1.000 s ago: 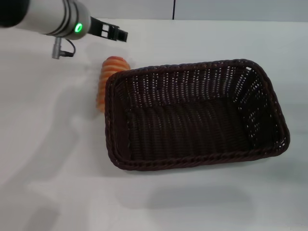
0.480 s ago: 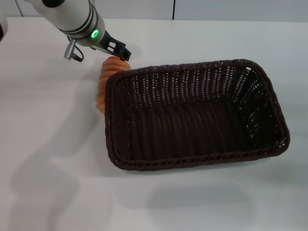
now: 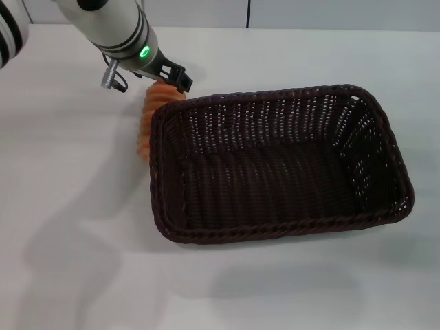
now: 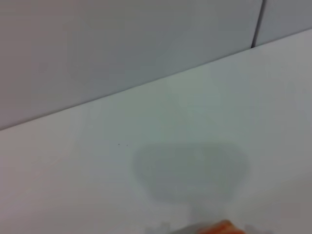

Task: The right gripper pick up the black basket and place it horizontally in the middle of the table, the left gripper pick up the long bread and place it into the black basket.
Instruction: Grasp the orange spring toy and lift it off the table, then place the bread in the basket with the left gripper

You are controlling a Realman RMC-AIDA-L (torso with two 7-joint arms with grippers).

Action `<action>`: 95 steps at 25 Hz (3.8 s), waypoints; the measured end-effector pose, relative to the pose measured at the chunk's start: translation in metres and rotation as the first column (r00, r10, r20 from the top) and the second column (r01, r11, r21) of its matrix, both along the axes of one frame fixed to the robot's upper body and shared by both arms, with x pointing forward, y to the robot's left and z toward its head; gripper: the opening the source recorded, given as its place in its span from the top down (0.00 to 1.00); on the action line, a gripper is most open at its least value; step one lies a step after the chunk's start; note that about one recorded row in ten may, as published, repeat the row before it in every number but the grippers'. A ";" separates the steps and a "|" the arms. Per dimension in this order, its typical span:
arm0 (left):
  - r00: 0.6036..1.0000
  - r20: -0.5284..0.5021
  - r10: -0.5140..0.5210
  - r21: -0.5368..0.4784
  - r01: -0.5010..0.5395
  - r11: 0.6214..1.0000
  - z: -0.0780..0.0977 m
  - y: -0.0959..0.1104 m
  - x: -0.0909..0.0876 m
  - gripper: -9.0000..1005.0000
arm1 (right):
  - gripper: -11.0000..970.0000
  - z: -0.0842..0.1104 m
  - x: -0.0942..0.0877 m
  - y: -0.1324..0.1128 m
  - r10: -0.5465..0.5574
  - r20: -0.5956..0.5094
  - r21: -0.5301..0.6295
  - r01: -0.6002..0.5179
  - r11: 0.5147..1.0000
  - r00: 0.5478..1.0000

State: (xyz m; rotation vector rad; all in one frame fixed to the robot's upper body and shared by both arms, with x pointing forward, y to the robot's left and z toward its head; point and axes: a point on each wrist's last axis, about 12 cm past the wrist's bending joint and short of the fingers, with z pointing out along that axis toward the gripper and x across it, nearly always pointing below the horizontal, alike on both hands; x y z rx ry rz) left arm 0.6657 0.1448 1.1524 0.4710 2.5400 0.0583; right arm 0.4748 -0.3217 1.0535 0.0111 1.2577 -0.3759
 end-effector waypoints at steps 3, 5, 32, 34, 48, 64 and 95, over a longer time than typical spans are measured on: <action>1.000 0.000 0.017 -0.010 -0.017 1.000 0.000 -0.001 0.001 0.16 | 0.62 0.000 -0.001 0.003 0.013 0.003 -0.003 -0.013 1.000 1.000; 0.999 0.001 0.045 -0.031 -0.045 0.999 -0.001 -0.003 0.002 0.16 | 0.62 0.000 -0.002 0.004 0.020 0.006 -0.002 -0.020 1.000 1.000; 0.951 -0.164 0.262 -0.118 -0.283 0.952 -0.014 0.017 0.006 0.16 | 0.62 0.009 0.000 0.014 0.148 0.091 -0.008 -0.148 0.989 0.985; 0.948 -0.185 0.260 -0.124 -0.285 0.950 -0.015 0.017 0.004 0.16 | 0.62 0.010 0.001 0.014 0.154 0.096 -0.006 -0.154 0.988 0.983; 0.941 -0.237 0.242 -0.172 -0.285 0.943 -0.020 0.022 0.001 0.18 | 0.62 0.013 0.008 0.020 0.191 0.104 -0.014 -0.191 0.981 0.976; 0.958 -0.200 0.207 -0.180 -0.244 0.953 -0.018 0.026 0.002 0.47 | 0.62 0.012 0.008 0.023 0.194 0.103 -0.008 -0.194 0.981 0.976; 0.869 0.000 -0.494 -0.150 0.489 0.859 0.113 -0.029 -0.087 0.67 | 0.62 0.006 0.020 0.019 0.111 0.033 -0.029 -0.110 0.994 0.993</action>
